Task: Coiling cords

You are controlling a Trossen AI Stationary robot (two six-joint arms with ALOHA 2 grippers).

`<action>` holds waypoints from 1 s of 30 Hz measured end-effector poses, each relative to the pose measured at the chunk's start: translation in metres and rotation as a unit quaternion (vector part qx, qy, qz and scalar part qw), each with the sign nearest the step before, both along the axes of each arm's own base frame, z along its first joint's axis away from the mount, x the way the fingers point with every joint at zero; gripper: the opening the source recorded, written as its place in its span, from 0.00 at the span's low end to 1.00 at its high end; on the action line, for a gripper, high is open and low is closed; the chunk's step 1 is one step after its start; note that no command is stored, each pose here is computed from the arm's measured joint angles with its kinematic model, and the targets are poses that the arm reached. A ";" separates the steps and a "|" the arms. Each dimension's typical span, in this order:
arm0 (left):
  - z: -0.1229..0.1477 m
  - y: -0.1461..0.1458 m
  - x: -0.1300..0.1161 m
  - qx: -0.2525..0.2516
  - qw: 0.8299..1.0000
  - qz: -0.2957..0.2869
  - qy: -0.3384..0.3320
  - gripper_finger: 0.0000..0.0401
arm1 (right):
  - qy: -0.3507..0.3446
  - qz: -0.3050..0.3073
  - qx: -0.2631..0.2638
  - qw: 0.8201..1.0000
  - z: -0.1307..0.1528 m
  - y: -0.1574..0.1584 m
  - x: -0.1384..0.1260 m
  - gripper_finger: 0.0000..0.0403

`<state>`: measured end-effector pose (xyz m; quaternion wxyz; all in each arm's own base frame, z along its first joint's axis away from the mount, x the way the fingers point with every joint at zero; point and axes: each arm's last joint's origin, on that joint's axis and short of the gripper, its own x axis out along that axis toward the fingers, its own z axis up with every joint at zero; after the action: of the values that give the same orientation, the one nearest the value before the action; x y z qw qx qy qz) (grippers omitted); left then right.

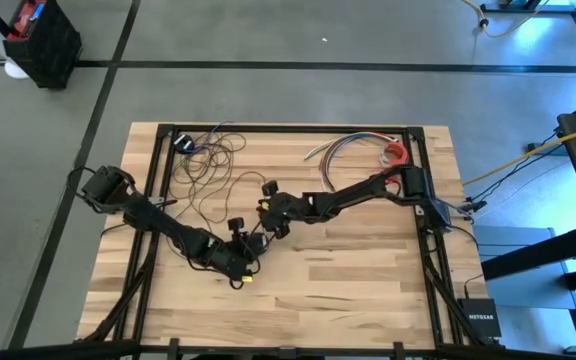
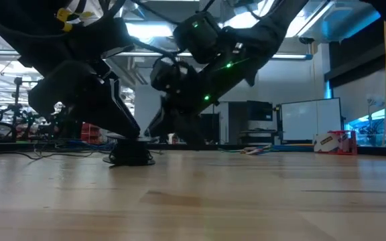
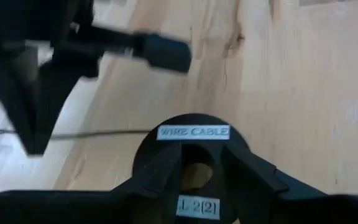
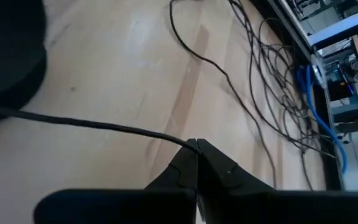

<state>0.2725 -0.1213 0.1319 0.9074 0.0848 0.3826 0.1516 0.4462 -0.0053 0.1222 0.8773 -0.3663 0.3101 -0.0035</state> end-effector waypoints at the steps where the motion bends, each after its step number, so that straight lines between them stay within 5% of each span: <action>1: 0.000 0.000 0.000 -0.001 1.000 -0.004 -0.001 0.29 | 0.000 0.000 0.001 1.000 -0.002 -0.002 0.003 0.02; 19: 0.002 0.002 0.004 0.012 1.000 -0.026 0.003 0.29 | -0.008 0.080 0.062 0.995 0.002 -0.002 0.024 0.02; 30: 0.036 0.002 0.005 0.024 0.999 -0.041 0.009 0.29 | 0.001 0.080 0.068 0.994 0.001 -0.002 0.023 0.02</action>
<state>0.2775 -0.1193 0.1675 0.9071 0.1233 0.3833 0.1221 0.4689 -0.0068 0.1228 0.8974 -0.3294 0.2799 0.0885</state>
